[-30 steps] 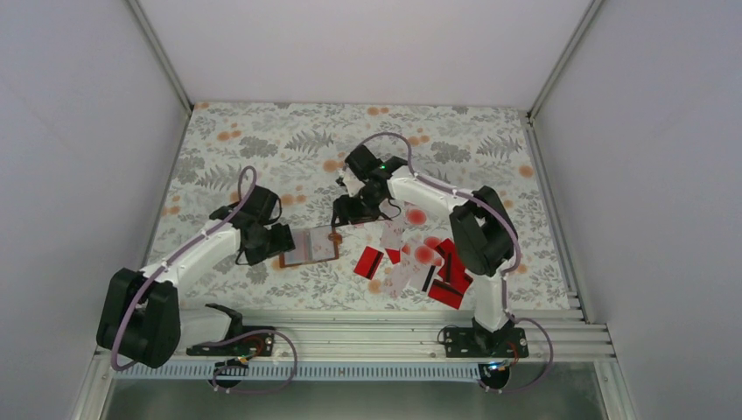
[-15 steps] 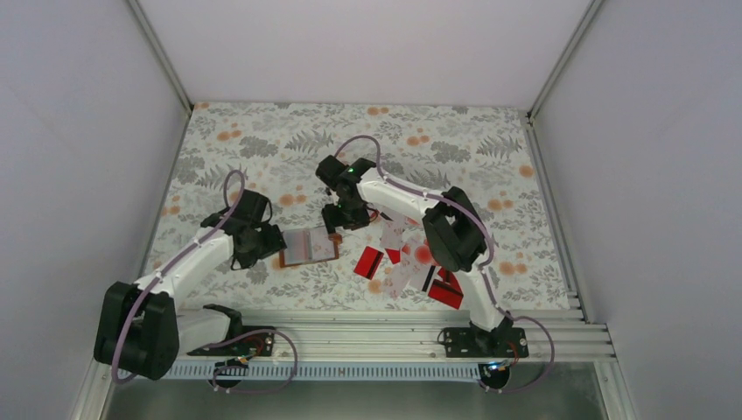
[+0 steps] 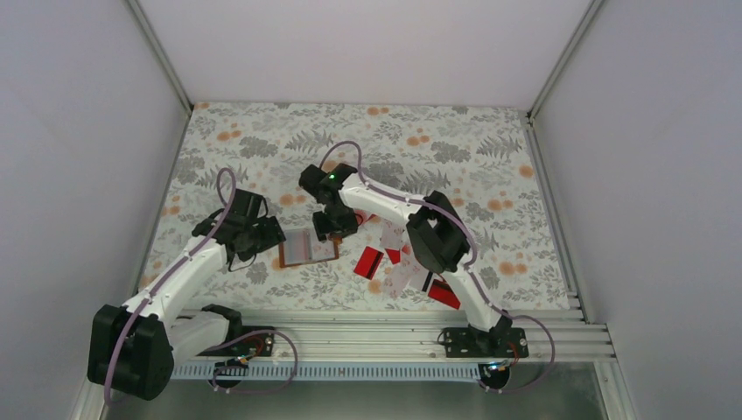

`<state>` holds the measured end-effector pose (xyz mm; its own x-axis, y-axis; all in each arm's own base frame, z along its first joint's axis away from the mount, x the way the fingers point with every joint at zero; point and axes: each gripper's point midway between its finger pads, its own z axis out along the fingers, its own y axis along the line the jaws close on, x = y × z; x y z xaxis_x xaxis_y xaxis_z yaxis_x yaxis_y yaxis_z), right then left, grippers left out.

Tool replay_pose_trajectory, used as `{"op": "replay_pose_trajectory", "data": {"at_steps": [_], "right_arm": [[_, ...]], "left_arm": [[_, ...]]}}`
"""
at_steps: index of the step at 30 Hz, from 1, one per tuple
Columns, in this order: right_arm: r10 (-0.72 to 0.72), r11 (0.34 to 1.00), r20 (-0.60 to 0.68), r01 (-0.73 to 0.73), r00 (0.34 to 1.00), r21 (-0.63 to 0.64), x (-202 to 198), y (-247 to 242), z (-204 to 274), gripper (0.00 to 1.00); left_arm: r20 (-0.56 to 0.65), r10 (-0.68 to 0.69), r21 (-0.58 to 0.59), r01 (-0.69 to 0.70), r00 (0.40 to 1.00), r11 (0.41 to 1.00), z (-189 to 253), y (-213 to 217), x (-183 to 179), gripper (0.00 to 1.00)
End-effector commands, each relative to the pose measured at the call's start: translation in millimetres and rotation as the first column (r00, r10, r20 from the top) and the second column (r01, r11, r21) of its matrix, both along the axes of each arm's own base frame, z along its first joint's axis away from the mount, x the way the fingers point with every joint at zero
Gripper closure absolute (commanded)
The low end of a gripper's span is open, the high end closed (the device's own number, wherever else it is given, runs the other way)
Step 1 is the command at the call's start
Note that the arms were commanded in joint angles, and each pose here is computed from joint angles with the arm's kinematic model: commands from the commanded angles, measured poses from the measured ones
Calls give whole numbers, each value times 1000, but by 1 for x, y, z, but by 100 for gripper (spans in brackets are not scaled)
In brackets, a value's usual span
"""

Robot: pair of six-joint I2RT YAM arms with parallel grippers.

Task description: Put the credit cards into the card holder

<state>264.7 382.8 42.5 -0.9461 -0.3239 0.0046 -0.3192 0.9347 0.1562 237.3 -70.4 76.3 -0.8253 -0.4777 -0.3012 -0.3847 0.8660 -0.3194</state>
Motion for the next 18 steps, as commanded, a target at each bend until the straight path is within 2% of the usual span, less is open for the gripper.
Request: {"op": "replay_pose_trajectory", "data": {"at_steps": [1, 18], "right_arm": [[-22, 997, 16, 23, 1000, -72, -5, -1, -2, 45], [-26, 977, 164, 60, 986, -206, 12, -27, 14, 55]], "left_arm": [[27, -24, -16, 24, 999, 1000, 1, -3, 3, 23], [24, -53, -25, 54, 998, 998, -1, -8, 6, 23]]}}
